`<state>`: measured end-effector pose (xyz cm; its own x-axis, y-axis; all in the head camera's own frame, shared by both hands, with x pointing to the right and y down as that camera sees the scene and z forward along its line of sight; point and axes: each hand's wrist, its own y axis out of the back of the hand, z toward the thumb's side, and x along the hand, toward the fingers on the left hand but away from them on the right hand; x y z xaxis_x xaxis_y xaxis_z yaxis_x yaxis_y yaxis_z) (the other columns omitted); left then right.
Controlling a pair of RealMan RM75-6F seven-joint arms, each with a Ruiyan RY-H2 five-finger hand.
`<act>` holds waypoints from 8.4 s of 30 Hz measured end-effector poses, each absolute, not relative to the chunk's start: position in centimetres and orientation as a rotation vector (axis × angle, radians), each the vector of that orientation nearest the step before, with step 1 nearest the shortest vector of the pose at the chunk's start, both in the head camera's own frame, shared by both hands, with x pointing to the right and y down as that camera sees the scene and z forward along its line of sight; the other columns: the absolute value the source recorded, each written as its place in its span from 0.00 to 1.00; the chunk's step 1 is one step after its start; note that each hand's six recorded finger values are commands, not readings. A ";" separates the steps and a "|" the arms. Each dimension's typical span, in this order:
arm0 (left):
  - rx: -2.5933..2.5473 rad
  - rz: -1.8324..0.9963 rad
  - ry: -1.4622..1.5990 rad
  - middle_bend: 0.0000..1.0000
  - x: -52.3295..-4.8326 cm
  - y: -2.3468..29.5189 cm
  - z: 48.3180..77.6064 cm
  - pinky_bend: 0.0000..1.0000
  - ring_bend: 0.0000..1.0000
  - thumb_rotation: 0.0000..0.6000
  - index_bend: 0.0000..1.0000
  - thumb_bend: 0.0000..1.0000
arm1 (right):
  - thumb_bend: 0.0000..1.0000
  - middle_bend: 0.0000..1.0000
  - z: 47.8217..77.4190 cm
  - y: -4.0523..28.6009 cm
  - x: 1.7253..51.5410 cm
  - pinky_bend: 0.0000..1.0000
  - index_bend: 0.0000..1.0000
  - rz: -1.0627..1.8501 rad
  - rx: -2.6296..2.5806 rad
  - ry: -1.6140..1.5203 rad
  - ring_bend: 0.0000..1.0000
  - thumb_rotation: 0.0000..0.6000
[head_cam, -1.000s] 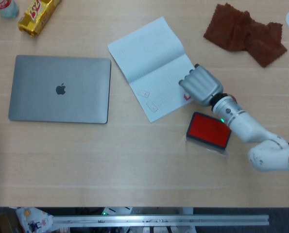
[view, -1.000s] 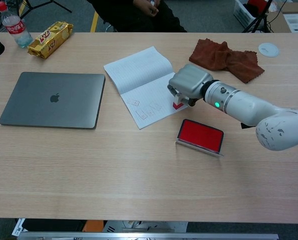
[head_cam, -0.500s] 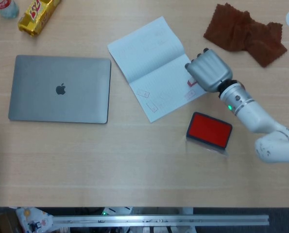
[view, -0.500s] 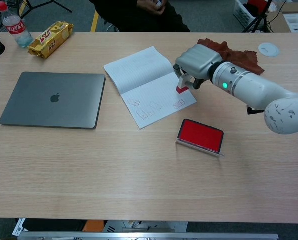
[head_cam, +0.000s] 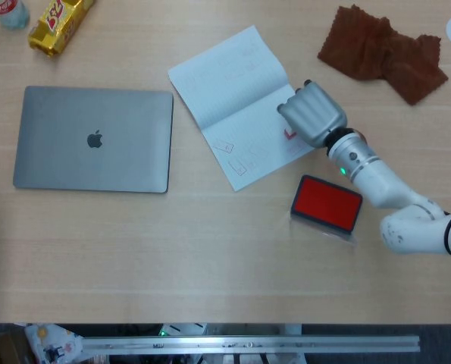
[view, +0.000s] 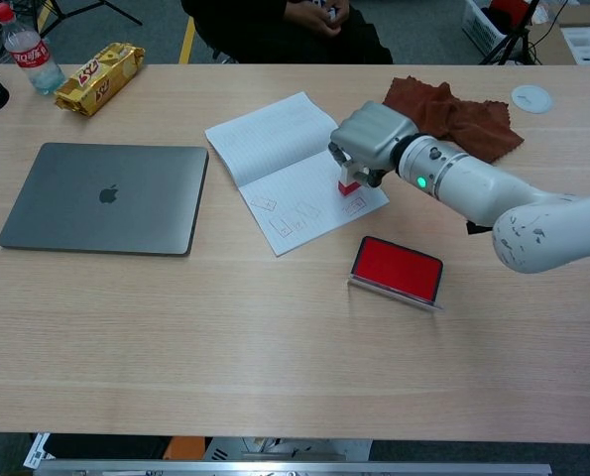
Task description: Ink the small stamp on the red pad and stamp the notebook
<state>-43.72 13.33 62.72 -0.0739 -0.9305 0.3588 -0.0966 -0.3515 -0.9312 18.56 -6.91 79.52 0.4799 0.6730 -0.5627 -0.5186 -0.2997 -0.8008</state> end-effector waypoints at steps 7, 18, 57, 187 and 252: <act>-1.496 -1.511 1.146 0.23 -43.9 13.4 62.8 0.26 0.27 1.00 0.22 0.27 | 0.46 0.78 80.1 -6.7 18.4 0.42 0.97 1.178 -1.440 -0.127 0.52 1.00; -1.497 -1.517 1.148 0.23 -44.0 13.5 63.0 0.26 0.27 1.00 0.21 0.27 | 0.49 0.79 80.8 -6.2 18.2 0.42 0.99 1.174 -1.426 -0.107 0.53 1.00; -1.499 -1.525 1.148 0.23 -44.2 13.6 62.9 0.26 0.27 1.00 0.18 0.27 | 0.49 0.80 79.6 -6.8 18.2 0.44 1.00 1.157 -1.458 -0.159 0.55 1.00; -1.514 -1.542 1.132 0.23 -44.1 13.9 62.6 0.26 0.27 1.00 0.15 0.27 | 0.50 0.81 78.4 -8.3 18.0 0.44 1.00 1.126 -1.562 -0.356 0.57 1.00; -1.542 -1.527 1.112 0.23 -43.2 14.4 62.5 0.26 0.27 1.00 0.15 0.27 | 0.29 0.54 80.0 -3.3 28.0 0.38 0.66 1.277 -1.603 -0.314 0.35 1.00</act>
